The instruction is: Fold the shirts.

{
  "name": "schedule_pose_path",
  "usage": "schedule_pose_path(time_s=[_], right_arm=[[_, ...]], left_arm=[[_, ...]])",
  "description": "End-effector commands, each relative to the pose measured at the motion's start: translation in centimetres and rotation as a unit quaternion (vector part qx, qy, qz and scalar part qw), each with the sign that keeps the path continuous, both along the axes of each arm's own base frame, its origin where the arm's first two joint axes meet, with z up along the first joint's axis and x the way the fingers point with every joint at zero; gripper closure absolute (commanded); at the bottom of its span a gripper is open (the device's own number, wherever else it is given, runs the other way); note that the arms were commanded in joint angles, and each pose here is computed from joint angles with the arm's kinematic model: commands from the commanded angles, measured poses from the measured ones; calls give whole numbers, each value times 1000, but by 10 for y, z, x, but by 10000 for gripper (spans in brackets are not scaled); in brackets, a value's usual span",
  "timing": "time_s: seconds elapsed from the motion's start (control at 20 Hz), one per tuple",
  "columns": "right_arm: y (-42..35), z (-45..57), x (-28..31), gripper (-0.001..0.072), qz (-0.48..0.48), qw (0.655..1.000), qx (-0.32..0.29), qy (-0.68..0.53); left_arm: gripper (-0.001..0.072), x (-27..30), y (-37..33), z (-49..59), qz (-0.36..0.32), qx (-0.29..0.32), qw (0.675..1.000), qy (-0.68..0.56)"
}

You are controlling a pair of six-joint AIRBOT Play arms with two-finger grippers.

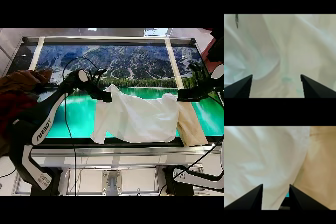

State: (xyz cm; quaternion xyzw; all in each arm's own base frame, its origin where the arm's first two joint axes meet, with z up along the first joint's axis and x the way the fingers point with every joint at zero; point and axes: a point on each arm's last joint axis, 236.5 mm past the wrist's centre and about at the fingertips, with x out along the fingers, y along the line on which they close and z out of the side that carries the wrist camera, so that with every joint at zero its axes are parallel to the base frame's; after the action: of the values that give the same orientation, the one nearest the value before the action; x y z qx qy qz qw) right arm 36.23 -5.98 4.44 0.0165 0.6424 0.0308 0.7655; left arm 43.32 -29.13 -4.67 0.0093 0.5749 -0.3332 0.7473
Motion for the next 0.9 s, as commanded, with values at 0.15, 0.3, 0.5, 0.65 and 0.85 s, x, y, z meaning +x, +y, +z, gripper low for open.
schedule_pose_path(time_s=[0.15,0.3,0.5,0.65,0.85], right_arm=[[-4,-1,-2,342,1,1000,-9,5],[-4,-1,0,342,0,1000,-8,0],[1,0,1,342,0,1000,2,-3],[2,0,2,342,0,1000,5,-4],[13,-1,-12,342,5,999,27,25]], left_arm=[[7,-21,10,-21,2,69,997,35],[11,-14,30,-29,12,120,992,20],[19,5,50,-32,10,203,978,-47],[203,9,35,-31,19,193,979,-65],[693,18,57,-31,12,240,967,-88]])
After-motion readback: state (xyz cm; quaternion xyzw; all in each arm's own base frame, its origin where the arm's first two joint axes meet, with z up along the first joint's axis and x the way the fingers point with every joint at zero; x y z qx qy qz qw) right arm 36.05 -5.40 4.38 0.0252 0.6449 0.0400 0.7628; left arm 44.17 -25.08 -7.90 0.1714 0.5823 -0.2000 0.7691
